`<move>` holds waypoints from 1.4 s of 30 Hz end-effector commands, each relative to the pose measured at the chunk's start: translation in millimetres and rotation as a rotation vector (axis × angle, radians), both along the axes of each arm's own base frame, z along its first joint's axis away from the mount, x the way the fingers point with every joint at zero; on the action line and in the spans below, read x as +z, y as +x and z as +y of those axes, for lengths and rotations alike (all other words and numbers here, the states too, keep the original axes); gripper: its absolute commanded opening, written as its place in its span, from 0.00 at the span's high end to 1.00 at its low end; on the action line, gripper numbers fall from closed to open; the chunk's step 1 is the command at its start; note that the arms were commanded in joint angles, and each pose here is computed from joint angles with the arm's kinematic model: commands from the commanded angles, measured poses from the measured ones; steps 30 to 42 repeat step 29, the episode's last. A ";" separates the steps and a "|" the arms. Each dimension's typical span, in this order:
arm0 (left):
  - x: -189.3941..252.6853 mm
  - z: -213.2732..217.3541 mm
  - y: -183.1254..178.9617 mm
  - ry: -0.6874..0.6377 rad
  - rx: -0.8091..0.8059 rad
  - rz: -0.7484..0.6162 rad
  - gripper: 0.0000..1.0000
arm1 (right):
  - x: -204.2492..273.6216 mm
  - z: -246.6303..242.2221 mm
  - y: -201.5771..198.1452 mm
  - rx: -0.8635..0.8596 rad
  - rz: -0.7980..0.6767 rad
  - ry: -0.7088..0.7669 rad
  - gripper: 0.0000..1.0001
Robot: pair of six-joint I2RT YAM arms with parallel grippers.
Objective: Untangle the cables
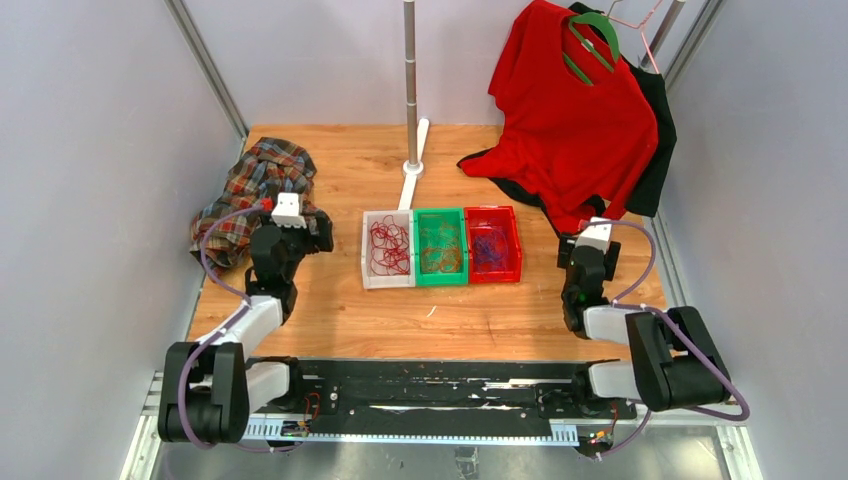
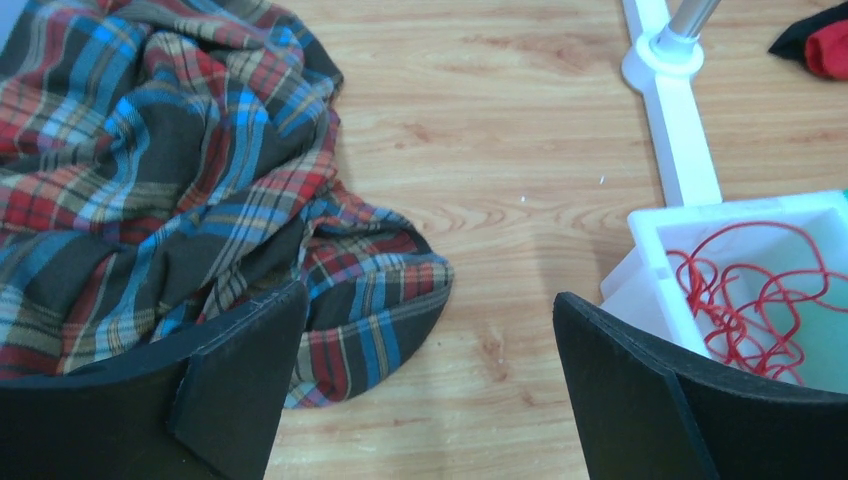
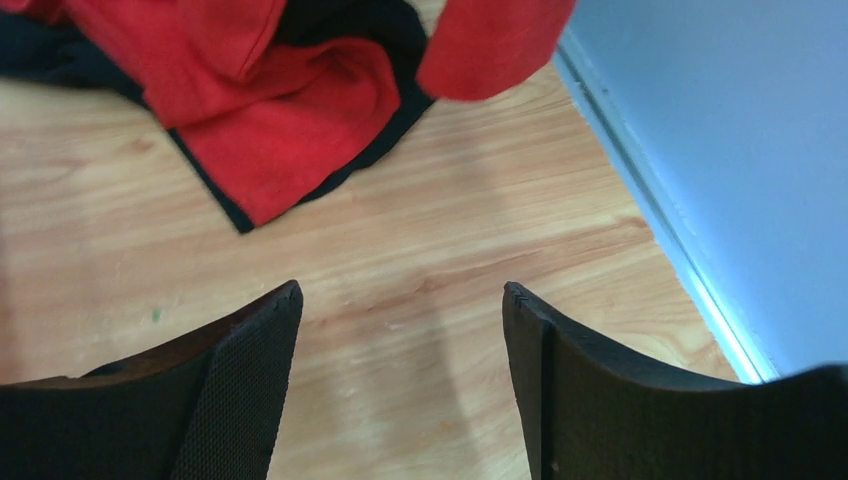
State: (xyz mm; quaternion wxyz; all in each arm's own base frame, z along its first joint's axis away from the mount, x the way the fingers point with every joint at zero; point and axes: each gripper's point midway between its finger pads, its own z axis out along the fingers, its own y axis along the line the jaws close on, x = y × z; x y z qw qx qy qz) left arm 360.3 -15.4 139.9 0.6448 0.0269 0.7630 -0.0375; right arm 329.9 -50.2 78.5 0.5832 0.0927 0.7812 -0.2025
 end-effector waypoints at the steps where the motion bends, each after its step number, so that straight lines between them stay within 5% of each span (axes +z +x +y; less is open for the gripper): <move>1: -28.5 10.5 -11.4 0.051 0.036 0.059 0.02 | 1.2 21.7 3.3 0.159 -0.055 -0.021 0.27; 10: -28.4 -3.2 -4.8 0.080 -0.048 -0.160 0.02 | -6.8 9.6 16.5 0.119 -0.015 0.016 0.26; 12: -39.8 0.3 -2.2 0.123 -0.030 -0.040 0.02 | -5.9 9.0 15.8 0.119 -0.022 0.011 0.26; 42: -35.6 6.2 -0.1 0.085 0.025 -0.081 0.02 | -5.1 10.4 16.5 0.133 -0.032 0.010 0.24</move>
